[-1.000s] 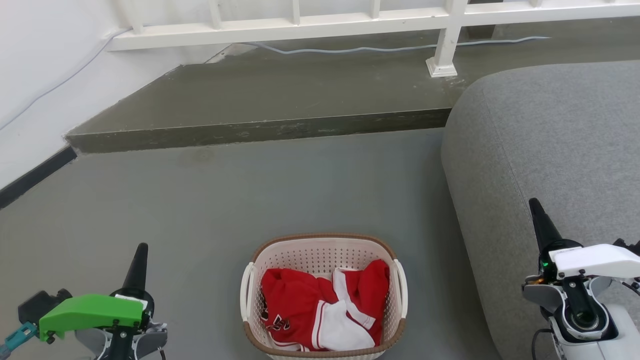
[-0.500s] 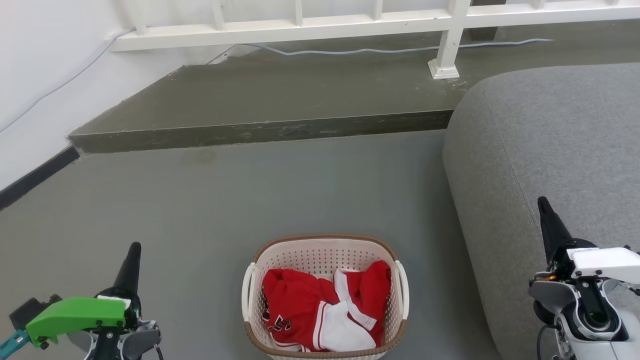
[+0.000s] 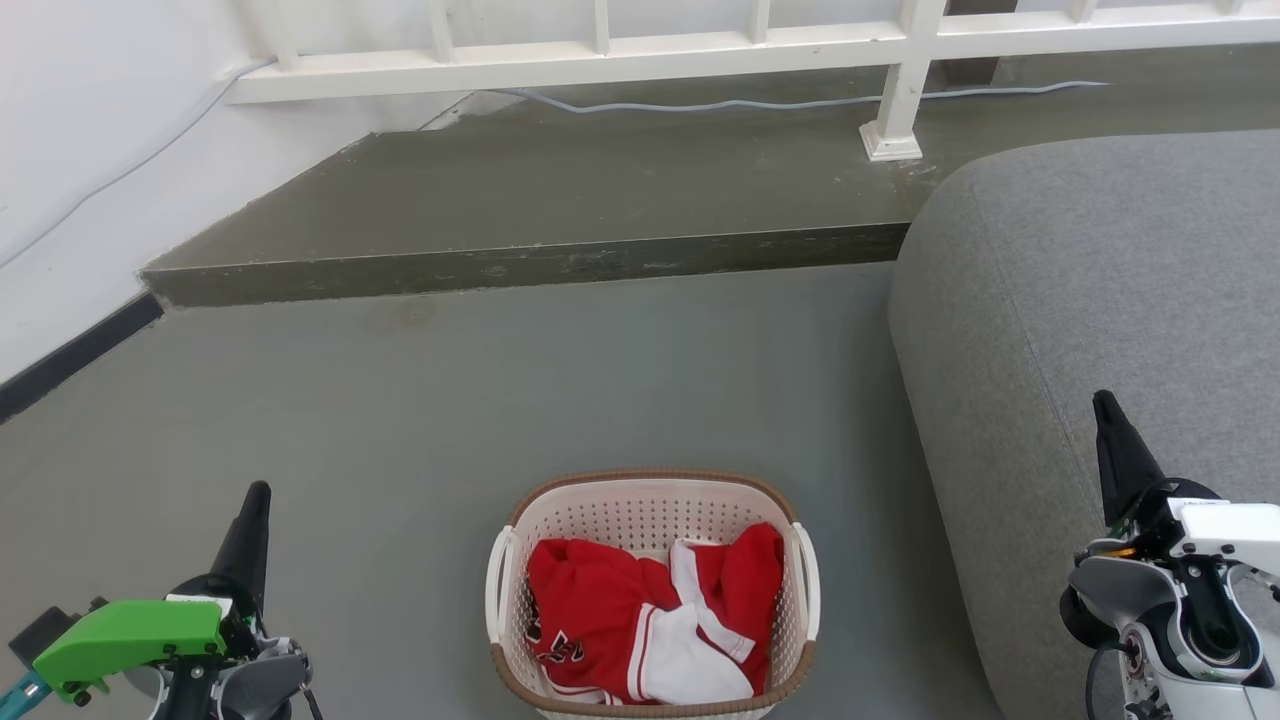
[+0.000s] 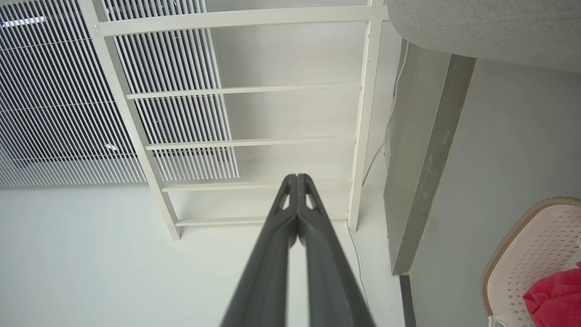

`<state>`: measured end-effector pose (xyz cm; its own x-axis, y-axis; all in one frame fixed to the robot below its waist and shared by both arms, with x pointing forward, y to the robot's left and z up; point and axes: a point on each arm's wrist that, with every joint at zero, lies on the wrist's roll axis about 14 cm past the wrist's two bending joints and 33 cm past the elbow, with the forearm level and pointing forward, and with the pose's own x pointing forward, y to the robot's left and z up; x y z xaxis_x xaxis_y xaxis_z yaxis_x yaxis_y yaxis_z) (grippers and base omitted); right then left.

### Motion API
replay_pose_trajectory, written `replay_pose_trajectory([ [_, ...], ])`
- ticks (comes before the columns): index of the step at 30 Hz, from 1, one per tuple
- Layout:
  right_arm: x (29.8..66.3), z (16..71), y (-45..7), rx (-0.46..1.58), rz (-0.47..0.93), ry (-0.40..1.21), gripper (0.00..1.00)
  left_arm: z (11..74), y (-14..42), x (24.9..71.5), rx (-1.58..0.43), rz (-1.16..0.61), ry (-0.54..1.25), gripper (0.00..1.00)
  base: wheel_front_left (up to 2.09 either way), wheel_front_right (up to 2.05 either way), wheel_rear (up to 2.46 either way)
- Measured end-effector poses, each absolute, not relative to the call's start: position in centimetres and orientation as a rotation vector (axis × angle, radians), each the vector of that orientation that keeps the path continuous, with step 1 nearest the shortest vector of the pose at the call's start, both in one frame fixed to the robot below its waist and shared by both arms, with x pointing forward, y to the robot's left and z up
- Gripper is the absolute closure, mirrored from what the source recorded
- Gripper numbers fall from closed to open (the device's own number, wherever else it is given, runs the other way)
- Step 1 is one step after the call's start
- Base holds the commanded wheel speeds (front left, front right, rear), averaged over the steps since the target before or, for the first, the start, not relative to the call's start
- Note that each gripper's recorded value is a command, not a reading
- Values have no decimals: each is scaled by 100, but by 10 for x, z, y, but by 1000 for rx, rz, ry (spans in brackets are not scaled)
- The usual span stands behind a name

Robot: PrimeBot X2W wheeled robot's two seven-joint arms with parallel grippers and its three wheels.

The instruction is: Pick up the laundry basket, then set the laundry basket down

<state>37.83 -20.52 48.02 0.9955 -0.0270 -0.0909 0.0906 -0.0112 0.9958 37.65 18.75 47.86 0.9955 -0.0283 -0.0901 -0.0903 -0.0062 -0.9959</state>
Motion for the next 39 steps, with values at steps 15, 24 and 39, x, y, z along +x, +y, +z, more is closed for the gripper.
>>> replay_pose_trajectory([
  [15, 378, 480, -205, 1581, -93, 49, 100, 479, 188, 377, -1579, 49, 92, 100, 0, 0, 0],
  [24, 378, 480, -205, 1582, -93, 48, 100, 479, 188, 377, -1579, 49, 92, 100, 0, 0, 0],
  [39, 378, 481, -205, 1582, -93, 48, 100, 479, 188, 377, -1579, 48, 91, 100, 0, 0, 0],
])
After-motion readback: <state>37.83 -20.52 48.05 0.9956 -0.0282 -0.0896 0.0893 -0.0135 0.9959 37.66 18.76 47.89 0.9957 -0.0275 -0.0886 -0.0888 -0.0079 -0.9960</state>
